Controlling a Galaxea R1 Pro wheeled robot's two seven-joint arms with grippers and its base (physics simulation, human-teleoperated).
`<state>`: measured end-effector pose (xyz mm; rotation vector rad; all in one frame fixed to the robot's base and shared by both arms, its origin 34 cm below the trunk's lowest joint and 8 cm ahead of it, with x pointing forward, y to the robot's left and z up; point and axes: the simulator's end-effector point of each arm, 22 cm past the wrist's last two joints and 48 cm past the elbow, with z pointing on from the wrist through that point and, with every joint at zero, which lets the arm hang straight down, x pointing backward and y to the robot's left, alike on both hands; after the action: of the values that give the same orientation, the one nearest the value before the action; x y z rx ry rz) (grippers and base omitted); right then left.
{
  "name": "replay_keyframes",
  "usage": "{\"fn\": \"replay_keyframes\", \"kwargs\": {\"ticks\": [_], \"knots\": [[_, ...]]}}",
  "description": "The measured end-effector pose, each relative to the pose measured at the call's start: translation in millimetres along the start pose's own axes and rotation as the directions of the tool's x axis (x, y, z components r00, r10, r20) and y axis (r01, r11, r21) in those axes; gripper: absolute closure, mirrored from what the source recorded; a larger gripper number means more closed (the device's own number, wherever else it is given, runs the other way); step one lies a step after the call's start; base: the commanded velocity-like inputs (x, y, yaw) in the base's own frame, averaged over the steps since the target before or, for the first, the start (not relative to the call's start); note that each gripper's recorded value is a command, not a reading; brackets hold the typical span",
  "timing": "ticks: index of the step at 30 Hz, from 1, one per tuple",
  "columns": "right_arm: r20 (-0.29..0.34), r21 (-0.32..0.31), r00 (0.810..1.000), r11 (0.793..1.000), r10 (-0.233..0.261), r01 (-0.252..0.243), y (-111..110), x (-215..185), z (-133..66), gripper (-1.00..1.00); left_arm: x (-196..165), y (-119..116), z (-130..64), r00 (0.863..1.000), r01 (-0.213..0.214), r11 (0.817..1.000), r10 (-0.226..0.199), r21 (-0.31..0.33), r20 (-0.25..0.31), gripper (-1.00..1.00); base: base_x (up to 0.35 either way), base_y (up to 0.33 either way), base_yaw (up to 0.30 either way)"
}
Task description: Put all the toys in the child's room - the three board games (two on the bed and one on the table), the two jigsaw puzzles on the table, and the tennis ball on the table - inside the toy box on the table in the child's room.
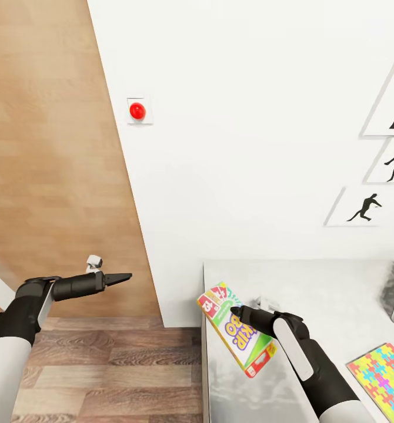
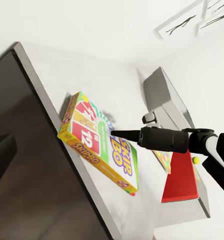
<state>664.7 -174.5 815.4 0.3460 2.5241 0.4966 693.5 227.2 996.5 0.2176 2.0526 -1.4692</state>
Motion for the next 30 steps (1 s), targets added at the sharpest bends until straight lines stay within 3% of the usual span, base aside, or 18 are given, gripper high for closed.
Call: {"fn": "replay_keyframes", "kwargs": {"ticks": [12,30], "knots": [[-0.008,-0.054,1.0,0.999,-0.001,0.0,10,3,1.0,-1.0,5,1,2.1,1.0,0.007,1.0,-0.007,0.001,-0.005,-1.0,0.0,0.0,0.0],[-0.015,-0.08,1.0,0.997,0.002,-0.003,17,6,1.7,-1.0,7,4,4.1,1.0,0.011,1.0,-0.011,-0.012,-0.005,-1.0,0.0,0.0,0.0]]}}
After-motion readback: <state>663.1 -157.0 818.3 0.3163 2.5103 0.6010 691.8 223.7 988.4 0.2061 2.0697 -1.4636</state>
